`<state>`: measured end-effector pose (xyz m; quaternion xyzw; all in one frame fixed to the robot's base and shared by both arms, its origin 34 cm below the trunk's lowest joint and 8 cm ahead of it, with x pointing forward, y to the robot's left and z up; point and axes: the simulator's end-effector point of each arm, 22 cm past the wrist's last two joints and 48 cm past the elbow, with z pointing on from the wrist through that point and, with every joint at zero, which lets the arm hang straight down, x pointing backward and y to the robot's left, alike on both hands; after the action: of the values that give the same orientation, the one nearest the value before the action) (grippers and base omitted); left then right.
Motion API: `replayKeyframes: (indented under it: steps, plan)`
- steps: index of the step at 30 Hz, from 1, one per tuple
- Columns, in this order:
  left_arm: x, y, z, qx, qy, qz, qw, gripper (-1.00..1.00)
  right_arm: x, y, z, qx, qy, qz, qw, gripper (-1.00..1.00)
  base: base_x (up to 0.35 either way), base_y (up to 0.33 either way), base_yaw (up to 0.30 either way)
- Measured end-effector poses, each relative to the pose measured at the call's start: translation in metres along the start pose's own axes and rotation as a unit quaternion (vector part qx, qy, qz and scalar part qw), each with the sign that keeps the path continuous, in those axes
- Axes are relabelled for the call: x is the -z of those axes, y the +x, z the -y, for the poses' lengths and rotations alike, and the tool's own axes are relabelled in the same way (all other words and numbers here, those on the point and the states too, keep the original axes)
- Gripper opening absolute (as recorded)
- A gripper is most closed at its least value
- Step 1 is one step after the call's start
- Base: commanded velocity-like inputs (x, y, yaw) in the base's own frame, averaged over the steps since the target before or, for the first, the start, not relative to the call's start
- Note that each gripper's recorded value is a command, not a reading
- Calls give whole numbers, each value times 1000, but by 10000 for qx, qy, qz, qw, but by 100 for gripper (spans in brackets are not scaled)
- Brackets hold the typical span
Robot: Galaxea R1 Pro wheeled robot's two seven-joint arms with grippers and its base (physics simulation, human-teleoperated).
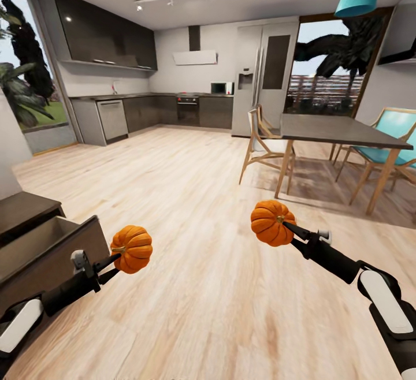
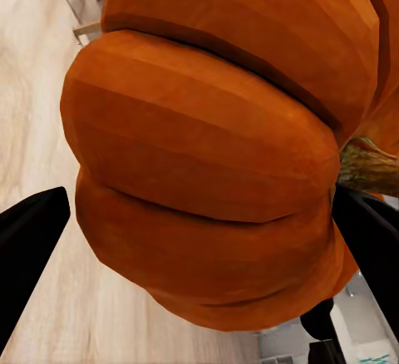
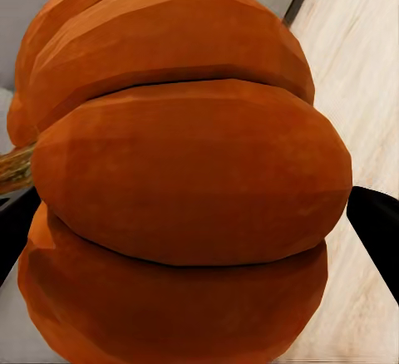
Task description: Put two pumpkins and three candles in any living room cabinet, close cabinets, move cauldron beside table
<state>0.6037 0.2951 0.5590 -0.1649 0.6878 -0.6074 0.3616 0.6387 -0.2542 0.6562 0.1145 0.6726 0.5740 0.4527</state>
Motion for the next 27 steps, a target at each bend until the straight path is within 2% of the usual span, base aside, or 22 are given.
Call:
replayKeyframes:
  steps: [27]
  plan:
    - [0, 0, 0, 1, -4, -1, 10000, -100, 0, 1, 0, -6, 2, -7, 10000, -100, 0, -283, 290]
